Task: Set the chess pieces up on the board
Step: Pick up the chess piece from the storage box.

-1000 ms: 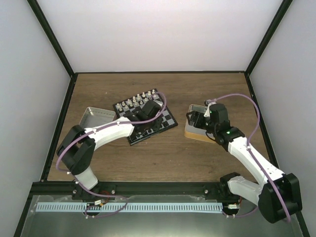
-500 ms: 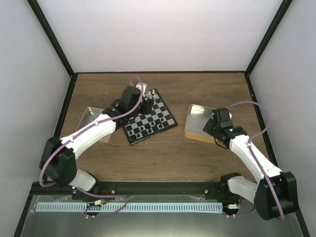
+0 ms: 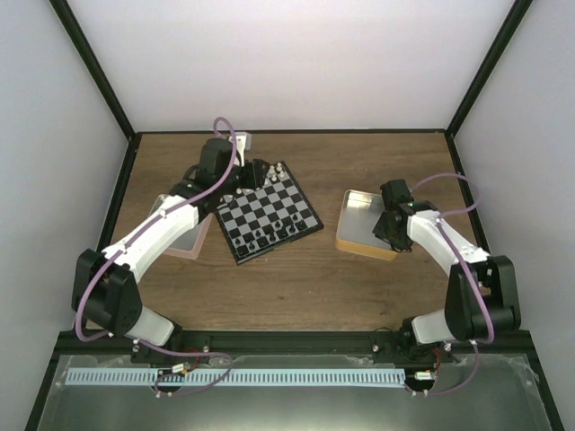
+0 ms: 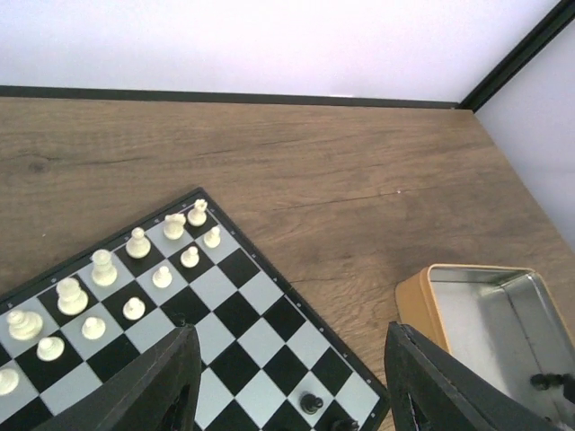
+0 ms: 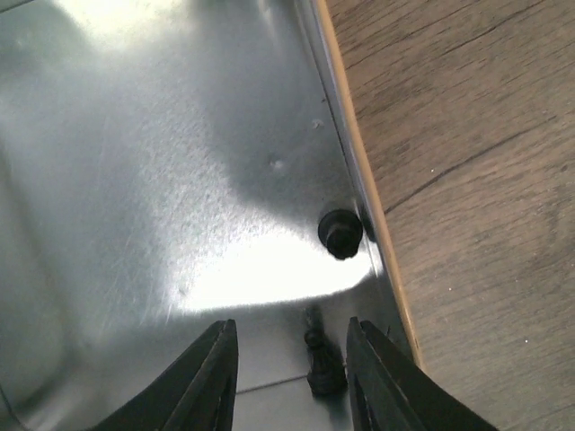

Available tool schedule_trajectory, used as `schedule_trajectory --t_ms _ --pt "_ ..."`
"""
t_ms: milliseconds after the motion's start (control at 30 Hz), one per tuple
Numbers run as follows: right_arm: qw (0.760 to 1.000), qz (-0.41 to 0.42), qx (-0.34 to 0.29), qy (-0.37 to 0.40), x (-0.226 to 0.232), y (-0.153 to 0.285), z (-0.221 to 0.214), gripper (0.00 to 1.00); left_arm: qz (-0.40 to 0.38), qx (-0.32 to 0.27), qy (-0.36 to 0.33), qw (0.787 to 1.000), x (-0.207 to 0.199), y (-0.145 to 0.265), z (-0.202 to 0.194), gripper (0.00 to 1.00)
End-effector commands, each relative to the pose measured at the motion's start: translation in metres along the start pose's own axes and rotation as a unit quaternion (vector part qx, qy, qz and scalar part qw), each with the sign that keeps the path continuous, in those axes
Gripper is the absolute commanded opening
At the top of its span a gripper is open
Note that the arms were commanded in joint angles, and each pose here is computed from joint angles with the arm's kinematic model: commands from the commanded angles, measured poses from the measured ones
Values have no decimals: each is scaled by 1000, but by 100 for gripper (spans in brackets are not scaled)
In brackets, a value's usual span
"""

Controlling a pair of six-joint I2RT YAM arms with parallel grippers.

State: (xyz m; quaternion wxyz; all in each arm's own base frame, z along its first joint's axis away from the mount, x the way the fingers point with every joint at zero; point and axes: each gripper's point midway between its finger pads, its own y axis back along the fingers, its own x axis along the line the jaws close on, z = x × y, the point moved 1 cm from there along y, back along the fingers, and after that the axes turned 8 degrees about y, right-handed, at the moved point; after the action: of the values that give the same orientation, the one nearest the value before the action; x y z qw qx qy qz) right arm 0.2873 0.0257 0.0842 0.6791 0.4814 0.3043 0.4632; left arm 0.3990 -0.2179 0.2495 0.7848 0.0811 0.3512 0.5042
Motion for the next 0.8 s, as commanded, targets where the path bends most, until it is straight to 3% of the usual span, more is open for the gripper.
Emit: schedule_trajectory --t_ms 0,767 --pt "999 -51 -1 -8 -10 -5 14 33 -19 19 5 1000 -10 -10 1 58" --pt "988 -142 -54 12 -25 -37 43 31 -26 31 19 999 -17 -19 9 58"
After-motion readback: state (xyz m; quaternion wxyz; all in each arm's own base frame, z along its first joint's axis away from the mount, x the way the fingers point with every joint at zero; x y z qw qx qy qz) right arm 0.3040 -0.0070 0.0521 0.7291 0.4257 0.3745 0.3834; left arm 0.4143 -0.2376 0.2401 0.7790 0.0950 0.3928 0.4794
